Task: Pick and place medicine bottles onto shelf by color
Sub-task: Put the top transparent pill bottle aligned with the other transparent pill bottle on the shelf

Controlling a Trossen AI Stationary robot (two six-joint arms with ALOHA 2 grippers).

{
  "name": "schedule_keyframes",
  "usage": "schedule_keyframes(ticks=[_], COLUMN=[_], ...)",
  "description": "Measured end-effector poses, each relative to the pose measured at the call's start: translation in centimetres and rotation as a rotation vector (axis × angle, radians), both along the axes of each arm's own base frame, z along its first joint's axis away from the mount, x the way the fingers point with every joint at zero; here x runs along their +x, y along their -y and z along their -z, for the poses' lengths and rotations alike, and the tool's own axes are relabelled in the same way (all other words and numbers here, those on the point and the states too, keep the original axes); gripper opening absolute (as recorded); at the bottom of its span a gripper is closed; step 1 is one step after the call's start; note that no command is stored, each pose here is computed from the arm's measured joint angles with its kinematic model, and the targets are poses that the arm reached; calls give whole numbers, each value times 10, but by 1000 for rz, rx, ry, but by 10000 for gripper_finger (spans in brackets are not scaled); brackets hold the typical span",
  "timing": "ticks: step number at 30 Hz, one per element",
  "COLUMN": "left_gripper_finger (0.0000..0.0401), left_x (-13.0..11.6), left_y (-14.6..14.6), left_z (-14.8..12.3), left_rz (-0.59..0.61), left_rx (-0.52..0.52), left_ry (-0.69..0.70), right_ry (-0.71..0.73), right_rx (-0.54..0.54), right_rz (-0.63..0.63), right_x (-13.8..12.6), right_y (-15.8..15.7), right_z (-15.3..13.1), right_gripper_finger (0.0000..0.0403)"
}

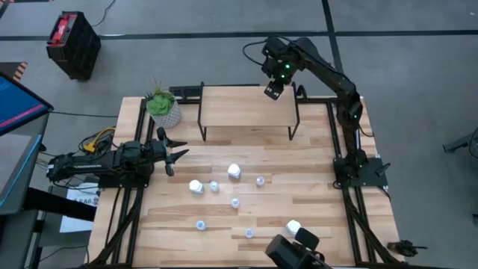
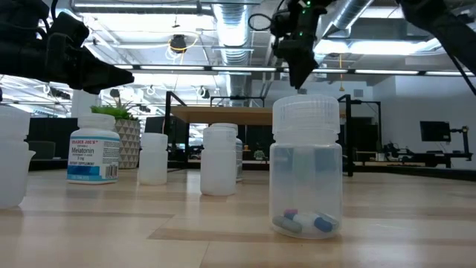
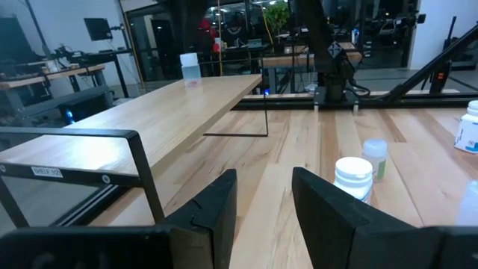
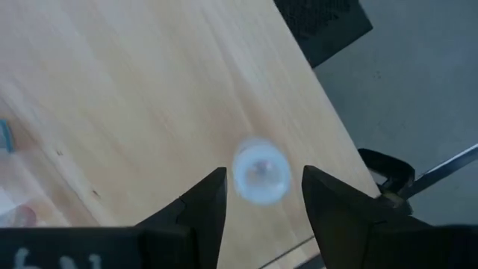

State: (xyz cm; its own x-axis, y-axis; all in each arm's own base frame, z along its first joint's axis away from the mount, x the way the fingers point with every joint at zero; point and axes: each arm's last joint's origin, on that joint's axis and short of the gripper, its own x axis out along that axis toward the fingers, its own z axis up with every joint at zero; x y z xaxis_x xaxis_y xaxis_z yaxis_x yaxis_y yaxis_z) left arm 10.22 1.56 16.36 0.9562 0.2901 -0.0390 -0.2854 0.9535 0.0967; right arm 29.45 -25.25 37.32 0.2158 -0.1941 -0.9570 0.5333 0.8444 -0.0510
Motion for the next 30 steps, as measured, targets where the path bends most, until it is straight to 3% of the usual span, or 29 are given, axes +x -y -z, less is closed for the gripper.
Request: schedule_keyframes(ticks=[6,12,16,19,24,30], left_gripper_finger=[121,121,121,121,121,121], left_x=[0,0,0,0,0,0], left_y=[0,0,0,0,0,0], left_z=[0,0,0,0,0,0], left_rz=[0,0,0,0,-1,-2], left_rx=[0,0,0,-4,-42,-55], left_ry=[0,0,0,2,13,17], right_ry=[91,225,245,206,120,142], right_rx=[-36,-36,-3,45,64,124], right_rz=[45,-60,-139,-145,-77,-47], right_x=[-14,-26,-37,-46,-50,-41], right_y=[-25,-79,-124,-154,-192,-226], right_z=[-33,-71,-78,-68,-28,21], right_gripper_finger=[195,188,183,179,171,166])
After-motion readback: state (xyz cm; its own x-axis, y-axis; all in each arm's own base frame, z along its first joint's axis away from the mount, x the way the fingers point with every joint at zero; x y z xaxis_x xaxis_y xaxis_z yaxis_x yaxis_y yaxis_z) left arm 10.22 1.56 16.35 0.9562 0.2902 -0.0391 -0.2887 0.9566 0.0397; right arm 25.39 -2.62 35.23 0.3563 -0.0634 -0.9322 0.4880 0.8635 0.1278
